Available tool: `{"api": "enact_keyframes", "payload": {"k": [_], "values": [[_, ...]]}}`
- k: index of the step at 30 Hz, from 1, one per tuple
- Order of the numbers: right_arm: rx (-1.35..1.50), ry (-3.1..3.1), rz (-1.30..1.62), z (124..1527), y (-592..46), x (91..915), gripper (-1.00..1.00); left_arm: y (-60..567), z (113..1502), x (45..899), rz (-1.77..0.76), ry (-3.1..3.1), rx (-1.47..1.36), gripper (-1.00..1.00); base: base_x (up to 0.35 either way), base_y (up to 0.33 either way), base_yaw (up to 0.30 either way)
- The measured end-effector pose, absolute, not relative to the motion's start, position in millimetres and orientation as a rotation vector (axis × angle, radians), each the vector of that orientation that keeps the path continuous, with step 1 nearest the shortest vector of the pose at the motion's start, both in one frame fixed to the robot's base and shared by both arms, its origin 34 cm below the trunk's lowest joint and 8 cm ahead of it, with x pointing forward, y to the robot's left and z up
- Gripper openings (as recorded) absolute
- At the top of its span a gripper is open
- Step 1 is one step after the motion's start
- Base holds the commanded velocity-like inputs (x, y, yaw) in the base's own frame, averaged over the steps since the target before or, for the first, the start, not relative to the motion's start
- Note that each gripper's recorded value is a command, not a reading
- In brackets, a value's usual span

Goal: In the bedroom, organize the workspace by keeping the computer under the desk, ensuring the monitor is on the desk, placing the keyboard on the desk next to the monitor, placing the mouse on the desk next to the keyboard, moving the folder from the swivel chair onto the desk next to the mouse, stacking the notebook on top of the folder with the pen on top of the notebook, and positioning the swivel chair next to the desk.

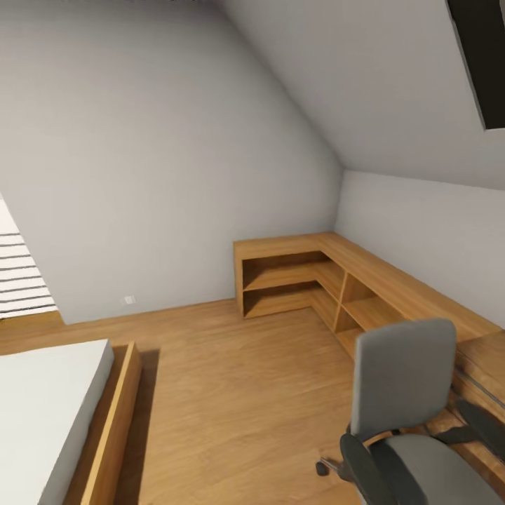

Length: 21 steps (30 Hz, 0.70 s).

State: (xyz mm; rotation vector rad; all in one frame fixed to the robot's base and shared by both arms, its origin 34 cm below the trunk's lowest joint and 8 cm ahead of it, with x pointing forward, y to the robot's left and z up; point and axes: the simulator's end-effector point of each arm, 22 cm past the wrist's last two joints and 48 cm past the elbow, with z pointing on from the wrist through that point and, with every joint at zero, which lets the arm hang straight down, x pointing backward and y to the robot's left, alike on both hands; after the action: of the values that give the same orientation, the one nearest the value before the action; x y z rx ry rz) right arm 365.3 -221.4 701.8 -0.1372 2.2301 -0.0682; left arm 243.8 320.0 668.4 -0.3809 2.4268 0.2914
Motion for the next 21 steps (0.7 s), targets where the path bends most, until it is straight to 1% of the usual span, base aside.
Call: {"api": "enact_keyframes", "payload": {"k": [21], "values": [[-0.141, 2.219, -0.068, 704.6, -221.3, 368.6, 1.00, 319.8, 670.0, 247.7, 0.288, 2.415, -0.380, 1.00, 0.009, 0.008, 0.263]]}}
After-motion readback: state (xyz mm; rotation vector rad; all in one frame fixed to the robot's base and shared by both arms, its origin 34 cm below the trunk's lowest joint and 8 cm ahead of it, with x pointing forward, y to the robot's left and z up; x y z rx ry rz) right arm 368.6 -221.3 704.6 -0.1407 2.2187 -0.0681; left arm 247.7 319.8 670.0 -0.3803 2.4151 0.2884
